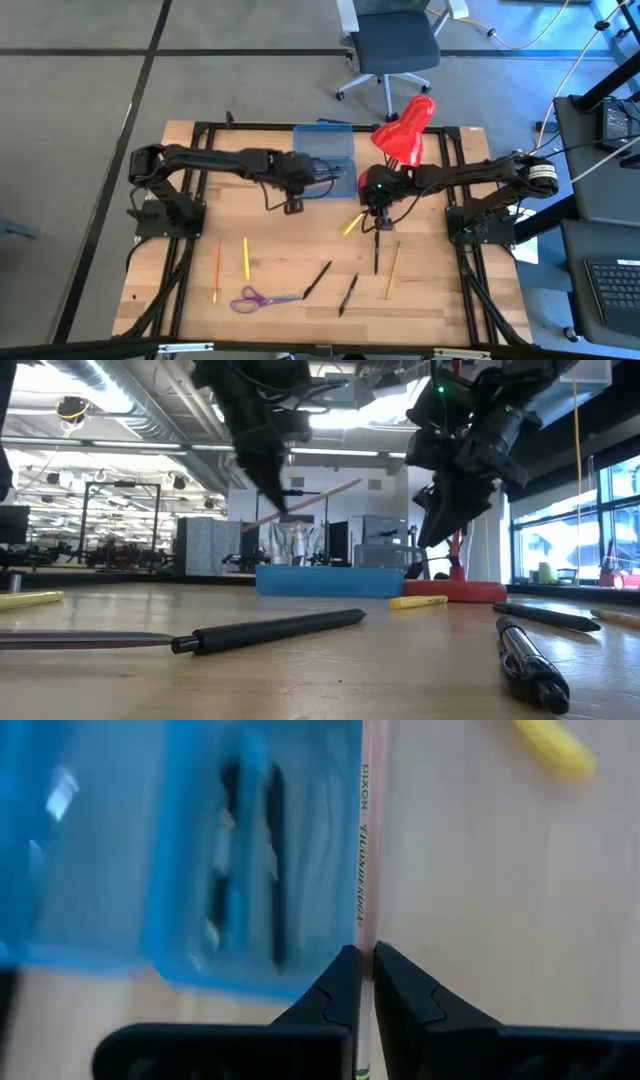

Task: Pick & place school supplies into a supply box
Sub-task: Put the pink pencil into the blue supply box

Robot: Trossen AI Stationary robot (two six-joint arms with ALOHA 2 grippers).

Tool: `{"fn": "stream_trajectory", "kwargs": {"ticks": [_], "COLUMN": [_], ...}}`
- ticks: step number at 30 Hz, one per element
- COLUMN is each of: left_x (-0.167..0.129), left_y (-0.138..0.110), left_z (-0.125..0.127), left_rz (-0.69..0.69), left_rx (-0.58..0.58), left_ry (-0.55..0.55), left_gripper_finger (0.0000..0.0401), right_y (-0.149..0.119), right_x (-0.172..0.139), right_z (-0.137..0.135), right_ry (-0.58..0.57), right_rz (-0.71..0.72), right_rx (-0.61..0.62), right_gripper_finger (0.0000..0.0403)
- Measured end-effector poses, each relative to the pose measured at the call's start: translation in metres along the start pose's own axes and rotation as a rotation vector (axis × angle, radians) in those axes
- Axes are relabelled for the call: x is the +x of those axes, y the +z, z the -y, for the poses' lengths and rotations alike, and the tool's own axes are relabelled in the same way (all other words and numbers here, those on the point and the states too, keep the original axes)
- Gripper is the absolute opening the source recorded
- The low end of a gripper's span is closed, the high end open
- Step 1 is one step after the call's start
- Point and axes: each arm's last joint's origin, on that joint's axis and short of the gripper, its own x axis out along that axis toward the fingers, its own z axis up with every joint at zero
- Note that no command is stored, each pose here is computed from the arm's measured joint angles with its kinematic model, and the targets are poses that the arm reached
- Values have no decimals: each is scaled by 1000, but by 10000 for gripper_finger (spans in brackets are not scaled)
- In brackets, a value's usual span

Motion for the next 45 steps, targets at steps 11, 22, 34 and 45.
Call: {"fn": "stream_trajectory", "kwargs": {"ticks": [11,22,34,45], "left_x": [34,80,104,103], "left_y": [19,6,-4,-2], "left_z": [-39,-53,-52,-52], "left_rz": [138,21,-57,-43], "left_rx": [91,86,67,67], "left_ry": [-35,-40,-53,-45], "left_gripper_finger": [10,11,13,13], "right_y": [0,2,-1,-12], "right_x": [4,4,30,57], "right_z": [0,-6,-13,-11], "right_ry": [2,18,50,71], "right_rz": [59,67,14,-59], "right_rx": [-19,-59,-188,-277], "right_gripper_finger": [123,123,123,123]}}
